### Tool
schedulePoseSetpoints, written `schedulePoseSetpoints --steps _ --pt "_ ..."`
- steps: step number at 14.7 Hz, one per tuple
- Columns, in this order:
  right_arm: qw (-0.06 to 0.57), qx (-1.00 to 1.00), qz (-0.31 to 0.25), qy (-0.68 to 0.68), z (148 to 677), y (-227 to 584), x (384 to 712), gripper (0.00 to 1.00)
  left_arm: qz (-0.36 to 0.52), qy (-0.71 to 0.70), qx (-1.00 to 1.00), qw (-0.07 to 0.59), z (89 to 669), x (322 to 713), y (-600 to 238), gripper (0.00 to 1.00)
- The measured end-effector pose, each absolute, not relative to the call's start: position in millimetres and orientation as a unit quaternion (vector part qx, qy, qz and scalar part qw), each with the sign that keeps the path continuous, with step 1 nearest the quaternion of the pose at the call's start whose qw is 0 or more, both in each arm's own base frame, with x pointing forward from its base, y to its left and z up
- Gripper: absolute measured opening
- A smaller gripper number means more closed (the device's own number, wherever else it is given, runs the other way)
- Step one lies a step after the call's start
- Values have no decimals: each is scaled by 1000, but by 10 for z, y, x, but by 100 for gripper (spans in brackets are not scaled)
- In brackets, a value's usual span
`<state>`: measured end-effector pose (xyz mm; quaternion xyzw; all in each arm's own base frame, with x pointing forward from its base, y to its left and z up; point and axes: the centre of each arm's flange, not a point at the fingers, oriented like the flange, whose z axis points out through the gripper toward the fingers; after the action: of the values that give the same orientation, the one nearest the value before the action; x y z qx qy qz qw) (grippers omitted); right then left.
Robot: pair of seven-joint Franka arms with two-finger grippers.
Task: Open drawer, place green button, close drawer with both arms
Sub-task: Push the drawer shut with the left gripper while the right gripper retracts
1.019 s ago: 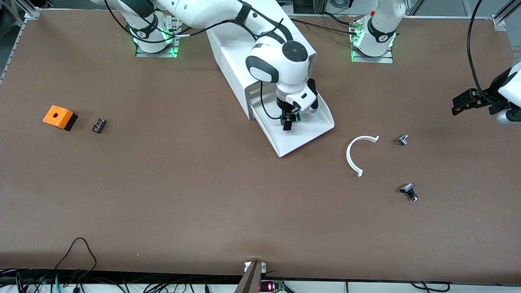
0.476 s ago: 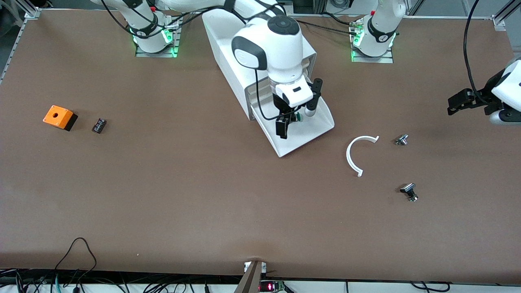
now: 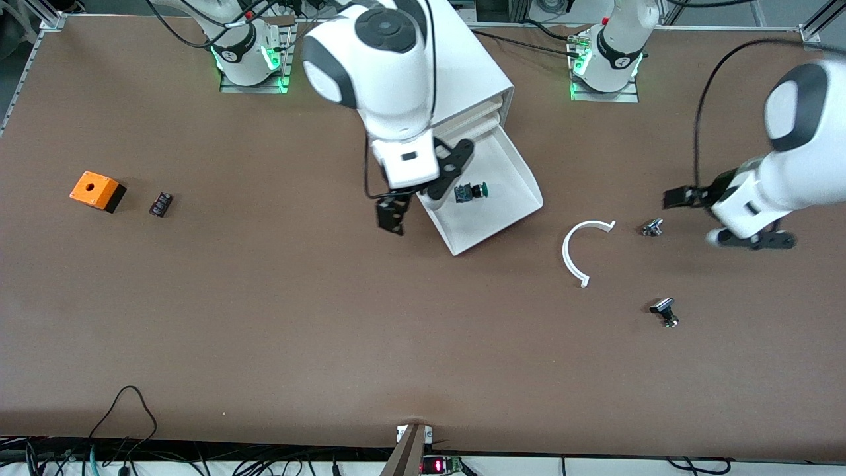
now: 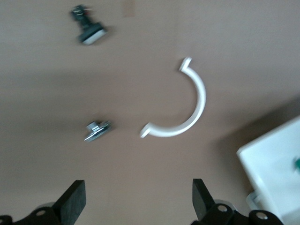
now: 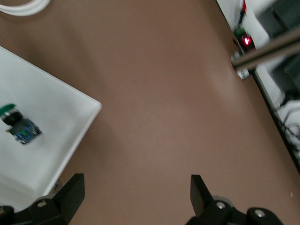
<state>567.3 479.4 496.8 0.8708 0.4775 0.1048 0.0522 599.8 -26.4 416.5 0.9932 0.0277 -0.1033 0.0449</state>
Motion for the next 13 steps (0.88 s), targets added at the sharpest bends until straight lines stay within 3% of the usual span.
schedulePoseSetpoints --steps 8,13 --pt "73 950 33 300 4157 3827 6126 100 -42 208 975 63 2640 6018 -2120 100" --pt "48 994 17 101 4014 3136 6443 100 -43 270 960 63 2073 5846 -2583 100"
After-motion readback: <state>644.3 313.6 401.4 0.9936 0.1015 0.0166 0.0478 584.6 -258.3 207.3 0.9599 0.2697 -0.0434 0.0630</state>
